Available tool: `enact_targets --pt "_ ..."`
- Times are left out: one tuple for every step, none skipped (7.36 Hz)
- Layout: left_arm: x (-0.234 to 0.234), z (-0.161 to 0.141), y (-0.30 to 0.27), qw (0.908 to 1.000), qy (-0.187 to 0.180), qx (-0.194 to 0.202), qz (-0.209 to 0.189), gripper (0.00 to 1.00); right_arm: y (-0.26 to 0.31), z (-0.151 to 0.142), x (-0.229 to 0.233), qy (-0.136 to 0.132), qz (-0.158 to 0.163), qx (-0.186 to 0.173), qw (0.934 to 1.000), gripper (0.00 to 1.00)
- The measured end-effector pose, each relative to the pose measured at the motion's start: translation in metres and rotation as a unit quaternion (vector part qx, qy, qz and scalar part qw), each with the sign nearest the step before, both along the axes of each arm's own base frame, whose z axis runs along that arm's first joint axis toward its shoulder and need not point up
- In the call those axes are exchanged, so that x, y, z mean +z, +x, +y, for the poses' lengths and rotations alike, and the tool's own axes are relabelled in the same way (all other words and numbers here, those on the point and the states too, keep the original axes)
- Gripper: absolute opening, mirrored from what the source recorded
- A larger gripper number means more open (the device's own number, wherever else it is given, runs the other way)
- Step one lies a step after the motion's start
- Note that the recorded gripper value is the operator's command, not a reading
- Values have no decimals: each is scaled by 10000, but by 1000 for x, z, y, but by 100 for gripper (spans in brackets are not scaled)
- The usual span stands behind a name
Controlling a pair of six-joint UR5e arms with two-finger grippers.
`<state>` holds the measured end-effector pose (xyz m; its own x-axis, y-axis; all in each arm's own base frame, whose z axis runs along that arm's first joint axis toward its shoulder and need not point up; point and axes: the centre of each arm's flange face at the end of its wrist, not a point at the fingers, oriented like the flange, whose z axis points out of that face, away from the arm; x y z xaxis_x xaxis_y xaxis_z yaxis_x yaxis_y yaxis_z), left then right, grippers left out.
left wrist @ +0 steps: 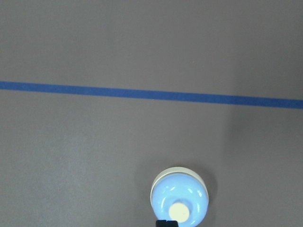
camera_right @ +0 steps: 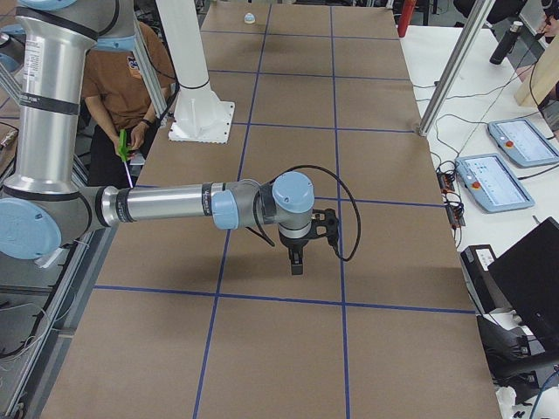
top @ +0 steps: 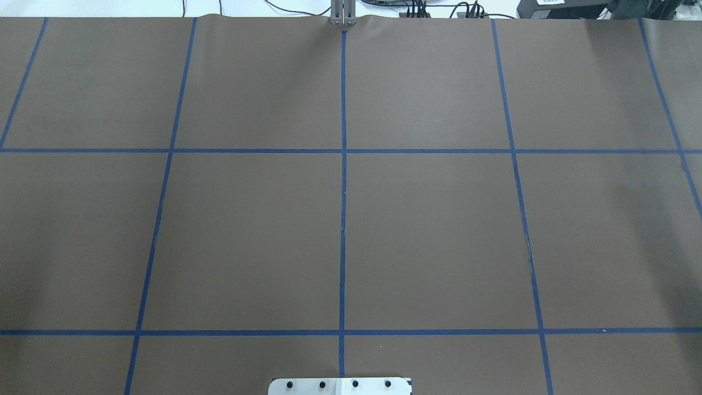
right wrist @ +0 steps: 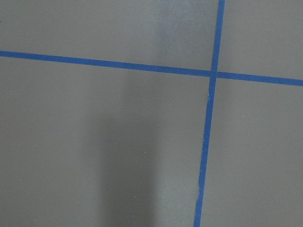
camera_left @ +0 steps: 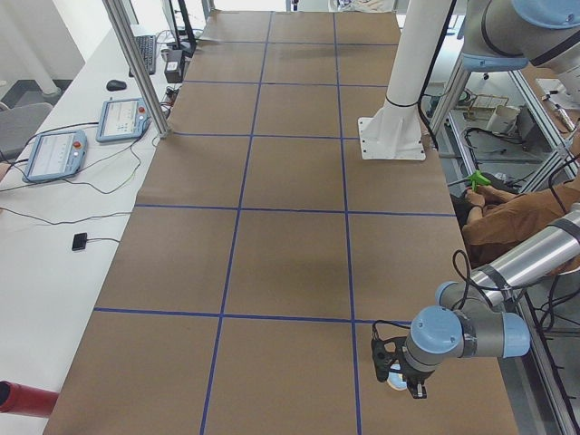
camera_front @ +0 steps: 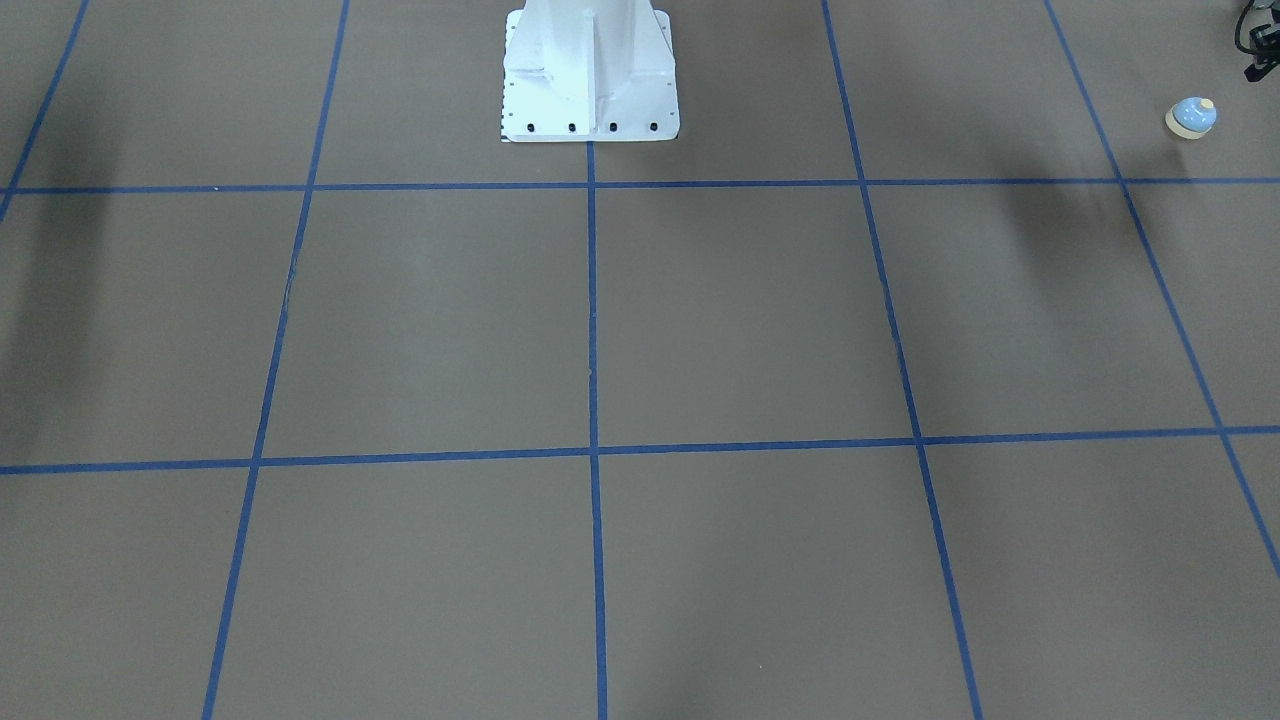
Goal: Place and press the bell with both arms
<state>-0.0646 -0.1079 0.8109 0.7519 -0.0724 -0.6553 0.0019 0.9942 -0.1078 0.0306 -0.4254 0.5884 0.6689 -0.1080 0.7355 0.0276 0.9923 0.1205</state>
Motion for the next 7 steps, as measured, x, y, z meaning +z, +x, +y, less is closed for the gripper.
enact_targets --pt "4 5 3 9998 -64 -12 172 0 -1 0 0 -2 -10 -9 10000 100" --pt "6 7 5 9994 -123 -22 321 0 -2 0 0 -4 -19 -18 10000 100" --pt "10 4 6 9990 -182 -28 395 0 -2 0 0 -8 -21 -25 10000 100" --pt "14 -9 9 9983 -291 -50 502 0 -3 0 0 -10 -21 -30 10000 100" --pt "14 -26 12 9969 -420 -75 655 44 -3 0 0 -9 -21 -34 10000 100" --pt "13 -39 14 9961 -477 -65 744 82 -3 0 0 -3 -23 -37 10000 100" --pt "12 -45 16 9958 -483 -39 782 85 -3 1 0 -5 -26 -40 10000 100"
